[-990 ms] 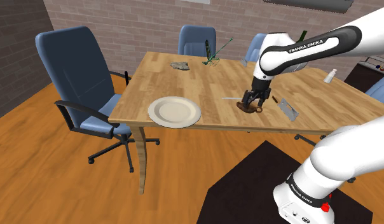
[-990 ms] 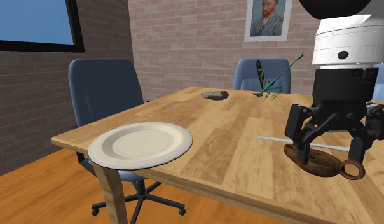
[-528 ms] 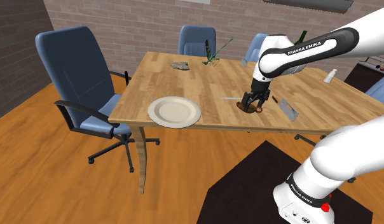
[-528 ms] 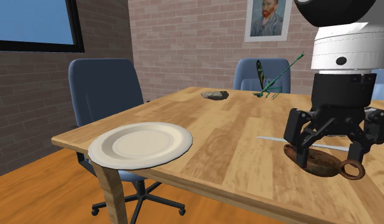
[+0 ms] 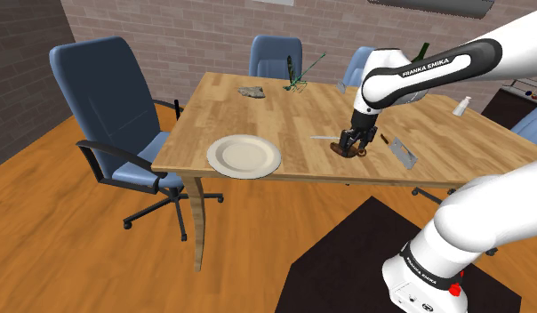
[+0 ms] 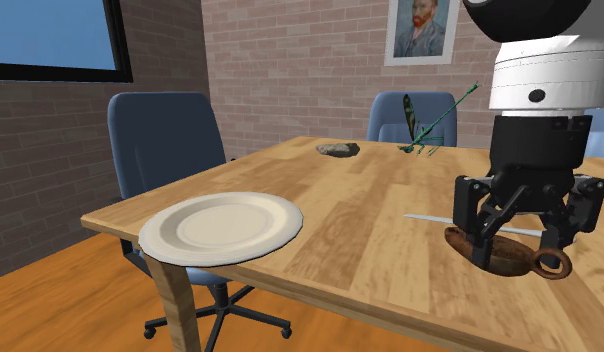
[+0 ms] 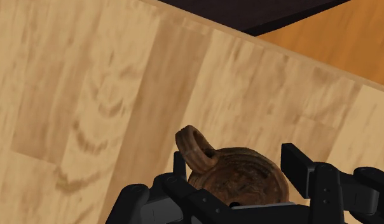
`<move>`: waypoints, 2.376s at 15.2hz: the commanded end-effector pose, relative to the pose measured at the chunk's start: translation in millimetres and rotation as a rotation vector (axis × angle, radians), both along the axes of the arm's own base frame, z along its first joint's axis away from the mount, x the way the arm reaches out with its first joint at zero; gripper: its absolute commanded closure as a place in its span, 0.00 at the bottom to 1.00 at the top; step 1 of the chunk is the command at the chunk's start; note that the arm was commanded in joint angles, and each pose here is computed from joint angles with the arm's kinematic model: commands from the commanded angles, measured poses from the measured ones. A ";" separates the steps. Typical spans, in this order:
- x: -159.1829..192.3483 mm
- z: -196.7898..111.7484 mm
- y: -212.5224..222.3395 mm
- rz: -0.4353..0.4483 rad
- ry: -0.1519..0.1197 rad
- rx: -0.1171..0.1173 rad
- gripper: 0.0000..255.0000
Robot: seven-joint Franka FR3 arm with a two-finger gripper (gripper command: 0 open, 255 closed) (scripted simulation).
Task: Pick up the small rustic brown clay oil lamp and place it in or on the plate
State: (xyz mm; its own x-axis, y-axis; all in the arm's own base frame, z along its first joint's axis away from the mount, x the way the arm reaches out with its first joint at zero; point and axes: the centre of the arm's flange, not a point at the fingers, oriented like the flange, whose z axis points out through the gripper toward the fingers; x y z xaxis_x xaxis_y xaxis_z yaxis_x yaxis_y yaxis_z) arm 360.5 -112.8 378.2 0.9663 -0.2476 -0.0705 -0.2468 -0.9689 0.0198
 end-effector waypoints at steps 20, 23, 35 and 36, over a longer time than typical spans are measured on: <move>0.1 87.1 0.0 0.000 0.000 0.000 1.00; 19.8 87.5 34.4 0.000 0.000 0.000 1.00; 98.5 89.5 171.9 0.000 0.000 0.000 1.00; 105.1 89.7 183.3 0.000 0.000 0.000 1.00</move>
